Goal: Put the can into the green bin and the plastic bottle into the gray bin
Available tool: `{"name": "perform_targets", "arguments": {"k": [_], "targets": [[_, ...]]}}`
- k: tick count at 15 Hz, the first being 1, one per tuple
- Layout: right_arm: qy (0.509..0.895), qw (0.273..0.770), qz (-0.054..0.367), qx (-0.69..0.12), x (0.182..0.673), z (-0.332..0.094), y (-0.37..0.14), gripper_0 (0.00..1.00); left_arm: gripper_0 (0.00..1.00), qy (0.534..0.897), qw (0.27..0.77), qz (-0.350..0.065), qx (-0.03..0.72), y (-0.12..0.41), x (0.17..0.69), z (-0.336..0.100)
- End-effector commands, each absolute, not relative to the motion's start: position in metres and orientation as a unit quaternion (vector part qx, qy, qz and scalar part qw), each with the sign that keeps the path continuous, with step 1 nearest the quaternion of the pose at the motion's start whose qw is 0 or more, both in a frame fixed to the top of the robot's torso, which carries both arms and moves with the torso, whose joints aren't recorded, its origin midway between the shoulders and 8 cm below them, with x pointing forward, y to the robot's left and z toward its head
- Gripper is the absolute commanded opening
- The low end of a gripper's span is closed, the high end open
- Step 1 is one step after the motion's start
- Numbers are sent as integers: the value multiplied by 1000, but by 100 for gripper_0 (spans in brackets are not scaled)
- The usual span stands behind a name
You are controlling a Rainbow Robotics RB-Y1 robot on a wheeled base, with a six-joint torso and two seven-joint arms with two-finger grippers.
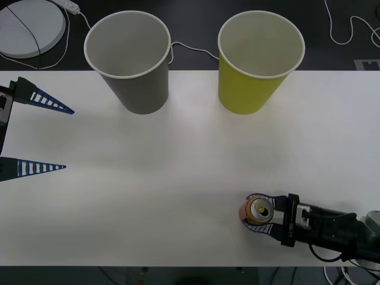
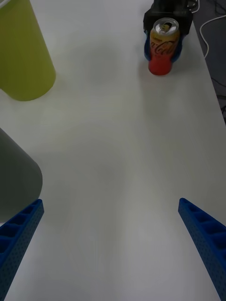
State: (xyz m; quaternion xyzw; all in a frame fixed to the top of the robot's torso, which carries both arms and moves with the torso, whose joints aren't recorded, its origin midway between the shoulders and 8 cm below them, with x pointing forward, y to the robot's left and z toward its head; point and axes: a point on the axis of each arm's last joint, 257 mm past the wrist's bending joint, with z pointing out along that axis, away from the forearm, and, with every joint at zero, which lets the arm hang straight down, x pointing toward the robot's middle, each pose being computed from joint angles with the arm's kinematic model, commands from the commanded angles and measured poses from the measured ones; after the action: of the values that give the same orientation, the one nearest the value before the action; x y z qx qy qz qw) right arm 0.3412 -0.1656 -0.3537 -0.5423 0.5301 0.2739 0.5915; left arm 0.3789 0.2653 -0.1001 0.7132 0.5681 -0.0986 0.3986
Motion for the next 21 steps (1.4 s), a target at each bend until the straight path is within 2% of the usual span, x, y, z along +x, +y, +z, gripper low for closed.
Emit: {"name": "perform_targets", "arguments": {"k": [1, 4, 10, 15, 21], "targets": [[532, 590, 276, -540, 342, -354, -166, 0, 100, 568, 399, -99, 713, 265, 379, -100], [525, 590, 277, -546, 344, -346, -164, 0, 100, 568, 399, -99, 713, 265, 379, -100], [557, 538, 262, -576, 346, -311, -185, 0, 100, 568, 399, -99, 713, 265, 379, -100], [627, 486, 217, -569, 337, -263, -210, 0, 100, 568, 399, -99, 713, 265, 379, -100], [713, 439, 180, -517, 334, -215, -227, 0, 100, 568, 399, -99, 713, 265, 379, -100]]}}
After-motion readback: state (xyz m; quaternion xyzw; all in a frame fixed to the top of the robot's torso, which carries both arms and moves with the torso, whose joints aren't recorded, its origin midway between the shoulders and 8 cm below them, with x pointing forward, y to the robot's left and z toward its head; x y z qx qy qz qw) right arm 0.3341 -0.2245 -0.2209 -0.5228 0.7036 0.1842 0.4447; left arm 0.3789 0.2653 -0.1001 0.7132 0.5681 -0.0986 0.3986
